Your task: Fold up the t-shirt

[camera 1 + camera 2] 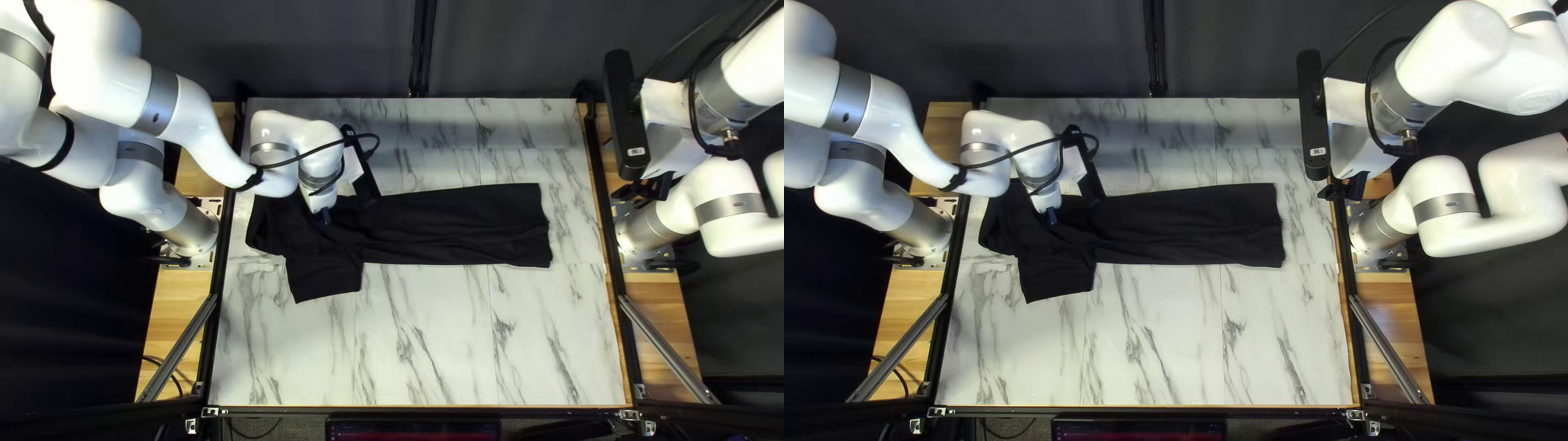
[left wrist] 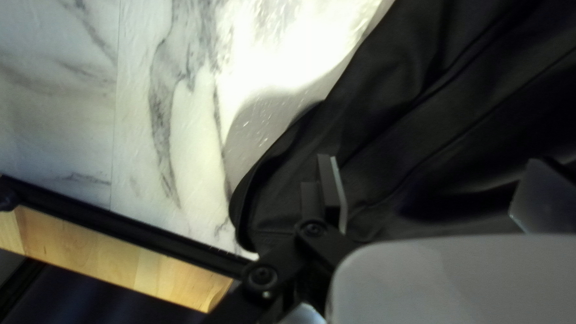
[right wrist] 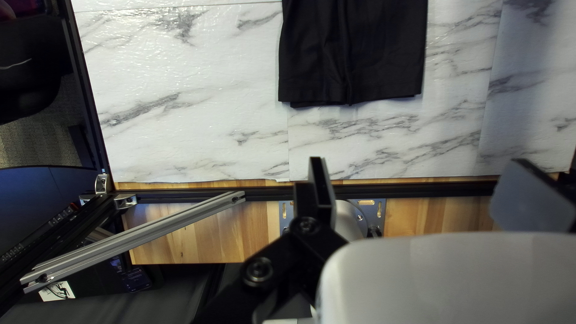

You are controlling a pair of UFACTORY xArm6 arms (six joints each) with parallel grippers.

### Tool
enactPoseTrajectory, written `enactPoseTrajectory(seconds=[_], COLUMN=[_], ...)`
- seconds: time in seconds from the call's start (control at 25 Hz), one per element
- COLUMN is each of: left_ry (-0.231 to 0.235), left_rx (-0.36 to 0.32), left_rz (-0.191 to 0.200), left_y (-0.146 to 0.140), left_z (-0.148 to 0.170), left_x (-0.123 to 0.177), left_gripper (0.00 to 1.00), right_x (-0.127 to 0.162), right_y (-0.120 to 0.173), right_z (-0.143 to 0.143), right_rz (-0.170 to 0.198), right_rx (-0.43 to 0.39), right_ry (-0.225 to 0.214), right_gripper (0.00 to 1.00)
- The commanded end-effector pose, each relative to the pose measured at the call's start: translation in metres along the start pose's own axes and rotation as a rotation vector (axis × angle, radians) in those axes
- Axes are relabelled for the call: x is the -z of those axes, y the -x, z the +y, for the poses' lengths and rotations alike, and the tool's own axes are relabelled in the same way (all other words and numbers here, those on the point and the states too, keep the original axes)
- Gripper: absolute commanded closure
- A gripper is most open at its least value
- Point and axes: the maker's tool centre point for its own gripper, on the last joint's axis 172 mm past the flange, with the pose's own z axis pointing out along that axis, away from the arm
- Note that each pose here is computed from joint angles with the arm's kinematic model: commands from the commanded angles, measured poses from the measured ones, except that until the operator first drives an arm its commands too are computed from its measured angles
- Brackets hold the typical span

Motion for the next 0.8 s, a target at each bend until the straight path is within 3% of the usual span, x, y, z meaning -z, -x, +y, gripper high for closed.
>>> enactPoseTrajectory(seconds=[0.04, 0.16, 0.44, 0.8], left_ry=[0.052, 0.058, -0.001, 0.020], left_rx=[-0.016, -0.026, -0.053, -0.078], left_rz=[0.052, 0.076, 0.106, 0.118], left_y=[-0.021, -0.038, -0.072, -0.049], left_z=[0.024, 0.032, 0.050, 0.096], left_x=[0.006, 0.007, -0.001, -0.021], left_gripper=[0.00, 0.00, 0.00, 0.00], right_x=[0.000, 0.000, 0.000, 0.000], right_y=[0.000, 0.000, 0.000, 0.000], right_z=[0.000, 0.000, 0.000, 0.000], right_rz=[0.000, 0.000, 0.000, 0.000], right_rx=[0.000, 0.000, 0.000, 0.000], right_ry=[0.000, 0.000, 0.000, 0.000], right_gripper=[0.00, 0.00, 0.00, 0.00])
